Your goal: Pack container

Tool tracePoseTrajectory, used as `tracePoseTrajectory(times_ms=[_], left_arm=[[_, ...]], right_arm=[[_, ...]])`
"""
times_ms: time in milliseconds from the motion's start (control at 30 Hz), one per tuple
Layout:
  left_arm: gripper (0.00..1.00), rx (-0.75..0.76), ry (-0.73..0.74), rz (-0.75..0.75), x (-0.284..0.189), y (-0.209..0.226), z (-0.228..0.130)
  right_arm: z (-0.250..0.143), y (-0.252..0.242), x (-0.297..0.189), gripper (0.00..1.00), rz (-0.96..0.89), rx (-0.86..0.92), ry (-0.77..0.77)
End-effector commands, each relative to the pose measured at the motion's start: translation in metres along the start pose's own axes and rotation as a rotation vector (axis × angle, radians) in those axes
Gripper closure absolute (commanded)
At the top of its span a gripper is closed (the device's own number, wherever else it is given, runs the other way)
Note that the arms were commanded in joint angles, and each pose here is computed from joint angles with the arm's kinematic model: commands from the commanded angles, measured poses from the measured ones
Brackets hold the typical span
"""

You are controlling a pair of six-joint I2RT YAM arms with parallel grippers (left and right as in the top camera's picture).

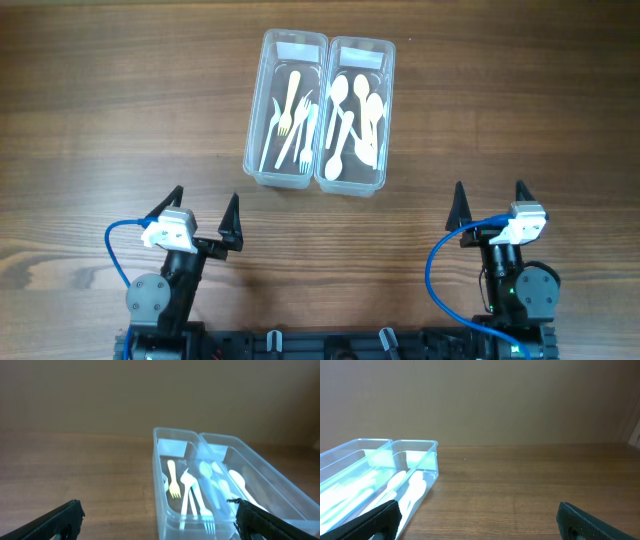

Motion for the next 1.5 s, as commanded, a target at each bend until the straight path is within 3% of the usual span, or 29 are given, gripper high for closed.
tracePoseTrajectory(times_ms=[0,267,1467], left_arm=[[0.0,0.008,0.016,0.008,0.0028,0.0021,-0.014],[0.0,0.21,0.014,0.002,0.0028,0.0018,-0.0136],[0.0,0.211,0.018,0.002,0.003,0.0019,-0.0141]], right_arm=[[0.0018,-0.0015,-0.0006,0.0,-0.017,0.02,-0.016],[0.0018,-0.0014,-0.0006,0.0,-0.017,0.02,-0.016],[0.0018,-0.0014,-0.0006,0.0,-0.017,0.02,-0.016]])
Point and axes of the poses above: each gripper's point midway between its finger pads, its own x axis out along the fingers, its own y axis along the line the jaws close on, z = x × y, the point moved 10 cm from there along -x, back along the fingers, and after that the axes turned 5 degrees about x, right-handed, at the moved point
